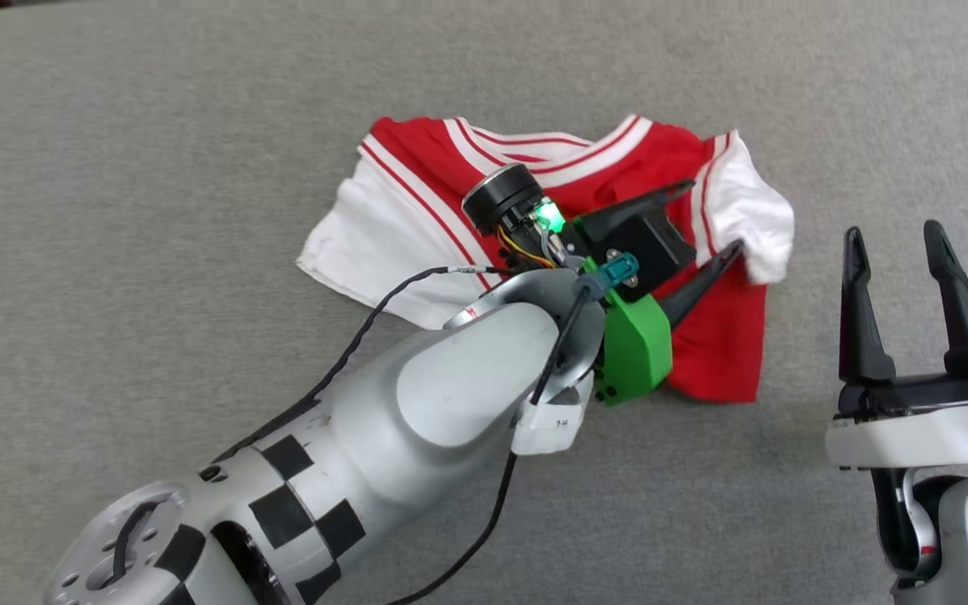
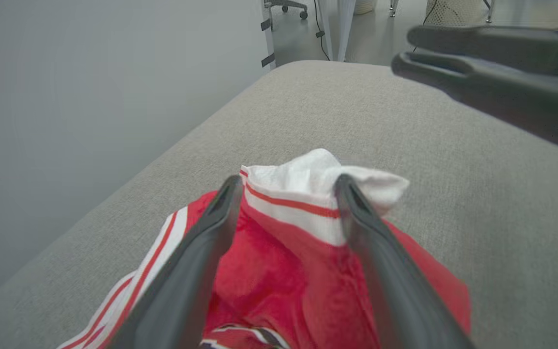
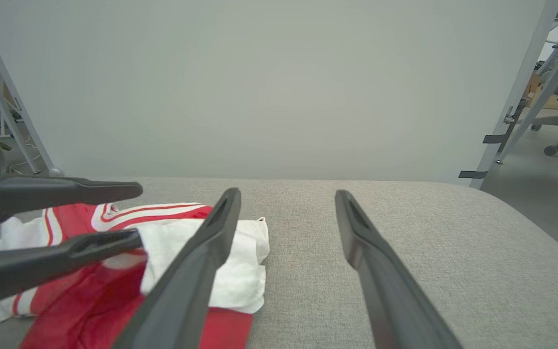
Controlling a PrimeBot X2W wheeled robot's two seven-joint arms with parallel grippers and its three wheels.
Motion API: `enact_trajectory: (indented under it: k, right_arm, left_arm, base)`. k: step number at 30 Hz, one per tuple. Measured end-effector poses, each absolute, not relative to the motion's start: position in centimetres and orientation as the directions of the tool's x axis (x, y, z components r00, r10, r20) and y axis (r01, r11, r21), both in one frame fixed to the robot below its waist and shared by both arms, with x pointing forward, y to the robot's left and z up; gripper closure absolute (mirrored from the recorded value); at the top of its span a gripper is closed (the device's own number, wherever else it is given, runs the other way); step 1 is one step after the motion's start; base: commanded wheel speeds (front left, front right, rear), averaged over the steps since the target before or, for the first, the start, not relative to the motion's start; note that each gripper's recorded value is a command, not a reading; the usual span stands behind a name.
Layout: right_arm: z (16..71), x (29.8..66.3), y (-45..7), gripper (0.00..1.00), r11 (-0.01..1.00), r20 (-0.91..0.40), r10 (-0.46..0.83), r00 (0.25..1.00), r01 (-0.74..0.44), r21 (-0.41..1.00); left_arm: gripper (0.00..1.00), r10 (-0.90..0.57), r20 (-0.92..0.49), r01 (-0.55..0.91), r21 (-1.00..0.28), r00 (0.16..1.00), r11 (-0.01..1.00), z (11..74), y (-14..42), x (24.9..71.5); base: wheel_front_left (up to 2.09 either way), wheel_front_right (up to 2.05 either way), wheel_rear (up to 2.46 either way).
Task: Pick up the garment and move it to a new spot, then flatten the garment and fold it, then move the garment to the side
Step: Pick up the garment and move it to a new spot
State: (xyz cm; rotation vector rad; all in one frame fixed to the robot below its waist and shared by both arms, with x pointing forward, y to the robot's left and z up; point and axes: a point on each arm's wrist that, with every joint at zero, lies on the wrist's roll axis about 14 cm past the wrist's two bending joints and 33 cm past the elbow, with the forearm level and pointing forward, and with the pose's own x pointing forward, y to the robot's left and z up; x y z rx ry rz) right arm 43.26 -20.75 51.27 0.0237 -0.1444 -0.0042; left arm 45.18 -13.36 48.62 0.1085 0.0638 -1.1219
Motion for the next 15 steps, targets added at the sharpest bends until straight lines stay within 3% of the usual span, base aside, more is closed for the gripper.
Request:
enact_trajectory:
  k: [7, 15]
  right_arm:
    - [52.3, 42.8, -18.6, 0.0, 0.997, 0.17, 0.05, 0.984, -0.058, 0.041]
    - [53.4, 42.5, -16.4, 0.0, 0.991, 0.2, 0.108, 0.974, -0.12, 0.052]
  left_arm:
    - [0.0, -0.788, 0.044, 0.783, 0.092, 0.614, 0.615, 53.9, -8.6, 46.7]
    - [0.0, -0.515, 0.145, 0.509, 0.082, 0.845, 0.857, 56.9, 1.8, 48.2]
  base:
    - [0.0, 0.0, 0.0]
    - [0.0, 0.0, 0.0]
